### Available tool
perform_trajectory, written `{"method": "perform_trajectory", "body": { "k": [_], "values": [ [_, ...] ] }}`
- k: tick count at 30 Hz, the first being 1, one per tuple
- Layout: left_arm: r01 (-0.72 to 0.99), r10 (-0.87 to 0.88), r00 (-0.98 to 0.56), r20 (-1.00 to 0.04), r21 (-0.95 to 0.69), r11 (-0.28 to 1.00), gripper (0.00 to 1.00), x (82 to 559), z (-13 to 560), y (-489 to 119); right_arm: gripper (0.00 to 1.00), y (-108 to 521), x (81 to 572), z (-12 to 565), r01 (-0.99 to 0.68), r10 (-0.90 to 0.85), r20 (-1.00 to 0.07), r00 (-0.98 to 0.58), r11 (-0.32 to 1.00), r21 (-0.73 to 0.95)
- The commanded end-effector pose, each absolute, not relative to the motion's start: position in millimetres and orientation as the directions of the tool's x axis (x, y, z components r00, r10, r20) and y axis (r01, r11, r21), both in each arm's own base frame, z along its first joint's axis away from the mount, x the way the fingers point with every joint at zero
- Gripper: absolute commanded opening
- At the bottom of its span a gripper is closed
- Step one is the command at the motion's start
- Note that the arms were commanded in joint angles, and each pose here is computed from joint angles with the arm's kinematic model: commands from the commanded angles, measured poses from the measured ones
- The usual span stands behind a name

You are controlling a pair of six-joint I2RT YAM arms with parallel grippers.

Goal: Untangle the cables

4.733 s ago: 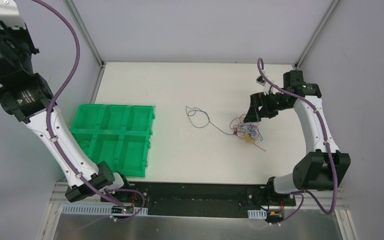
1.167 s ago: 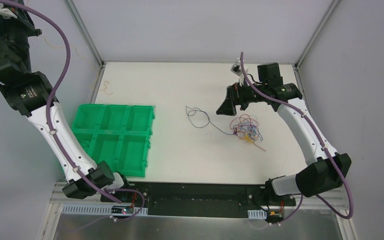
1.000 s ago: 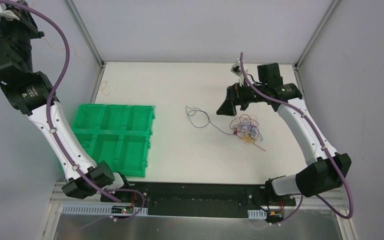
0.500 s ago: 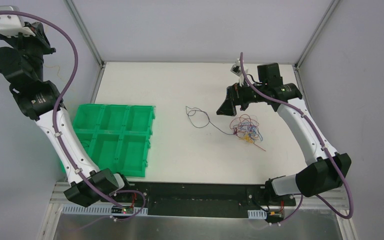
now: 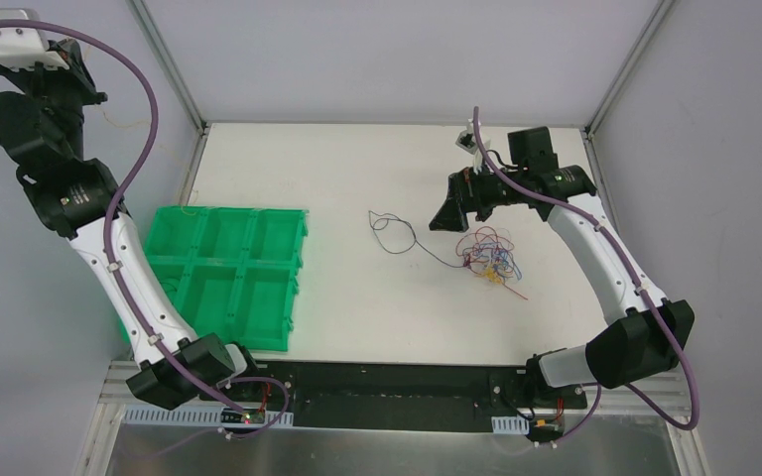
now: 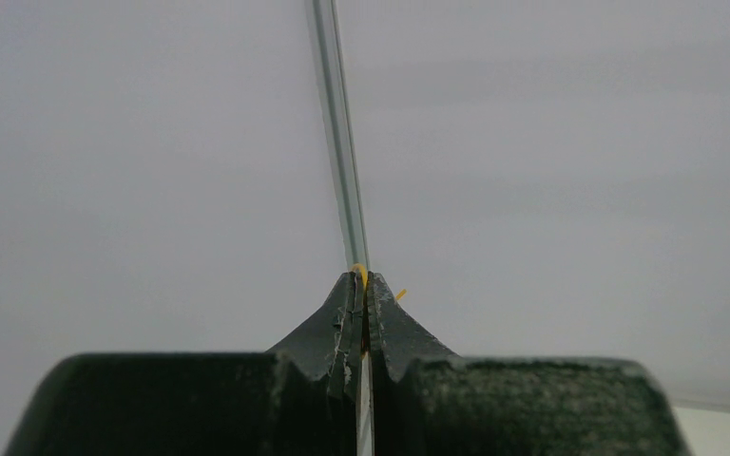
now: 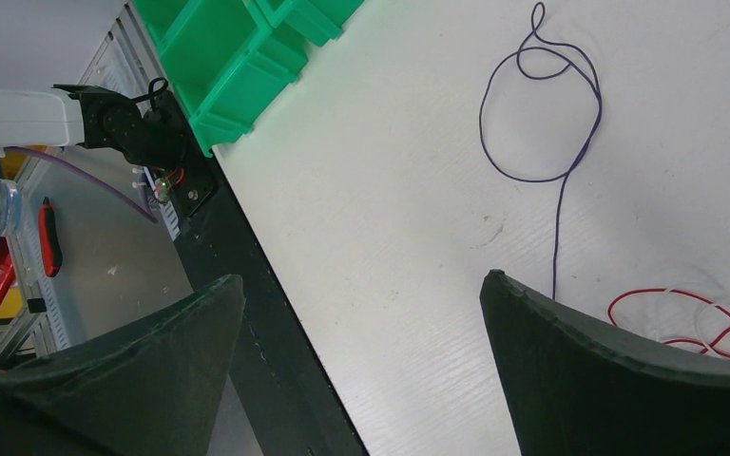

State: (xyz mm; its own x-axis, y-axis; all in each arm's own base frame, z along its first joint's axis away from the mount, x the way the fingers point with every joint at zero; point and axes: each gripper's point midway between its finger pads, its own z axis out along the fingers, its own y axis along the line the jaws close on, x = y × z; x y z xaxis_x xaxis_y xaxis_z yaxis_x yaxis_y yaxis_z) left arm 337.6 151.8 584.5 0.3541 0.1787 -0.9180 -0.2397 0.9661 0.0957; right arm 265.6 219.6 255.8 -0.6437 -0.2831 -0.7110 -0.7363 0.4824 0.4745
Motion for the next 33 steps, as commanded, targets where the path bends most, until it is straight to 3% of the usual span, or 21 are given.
{"method": "perform_trajectory", "body": {
  "k": [1, 16, 25, 33],
  "values": [
    [-0.254, 0.238, 0.398, -0.886, 0.143, 0.957, 0.0, 325, 606, 145, 0.99, 219, 261, 257, -0.749, -0.295, -0.718, -0.63, 0.474, 0.463],
    [-0.337, 0.268, 0.229, -0.936, 0.182, 0.924, 0.0, 322, 551, 164, 0.99, 218, 260, 254, -0.75, -0.303, -0.715, -0.63, 0.478, 0.458],
    [-0.373, 0.208, -0.064, -0.976, 0.217, 0.902, 0.0, 324, 421, 196, 0.99, 214, 255, 248, -0.746, -0.313, -0.706, -0.636, 0.484, 0.457],
    [-0.275, 0.132, -0.248, -0.96, 0.2, 0.94, 0.0, 322, 323, 193, 0.99, 208, 249, 242, -0.748, -0.334, -0.7, -0.631, 0.499, 0.437]
  ]
}}
